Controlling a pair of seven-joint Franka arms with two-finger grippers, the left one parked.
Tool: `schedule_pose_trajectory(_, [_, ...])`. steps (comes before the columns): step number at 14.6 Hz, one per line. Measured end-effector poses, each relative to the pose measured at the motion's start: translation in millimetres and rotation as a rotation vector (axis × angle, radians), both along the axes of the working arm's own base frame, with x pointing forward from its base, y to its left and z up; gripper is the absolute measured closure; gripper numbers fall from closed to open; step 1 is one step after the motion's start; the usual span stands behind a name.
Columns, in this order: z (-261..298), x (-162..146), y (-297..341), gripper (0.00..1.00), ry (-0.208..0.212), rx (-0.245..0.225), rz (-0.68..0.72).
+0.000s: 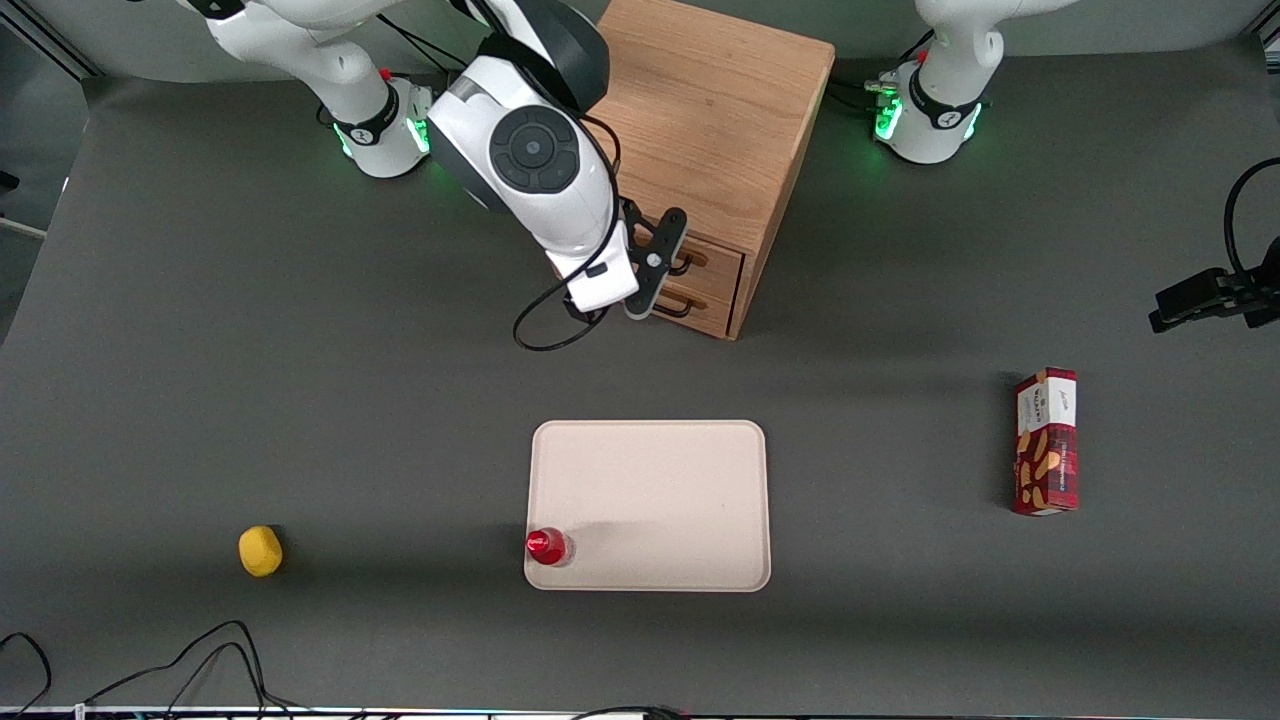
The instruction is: Open upper drawer
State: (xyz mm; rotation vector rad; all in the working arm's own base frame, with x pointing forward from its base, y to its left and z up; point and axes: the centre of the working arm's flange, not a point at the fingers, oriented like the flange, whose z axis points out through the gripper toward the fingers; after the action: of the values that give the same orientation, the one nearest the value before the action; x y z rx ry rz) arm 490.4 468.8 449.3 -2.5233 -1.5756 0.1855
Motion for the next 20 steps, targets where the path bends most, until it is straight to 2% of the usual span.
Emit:
schedule_pose_trajectory(3, [-11,-5,4,0.00,-0.004,-0.006,0.012])
schedule_pose_trajectory(7, [-24,-7,4,0.00,-0.032,-0.001,0.021])
schedule_pose_trajectory(20, [-37,-8,2,0.00,-0.056,-0.003,0.031])
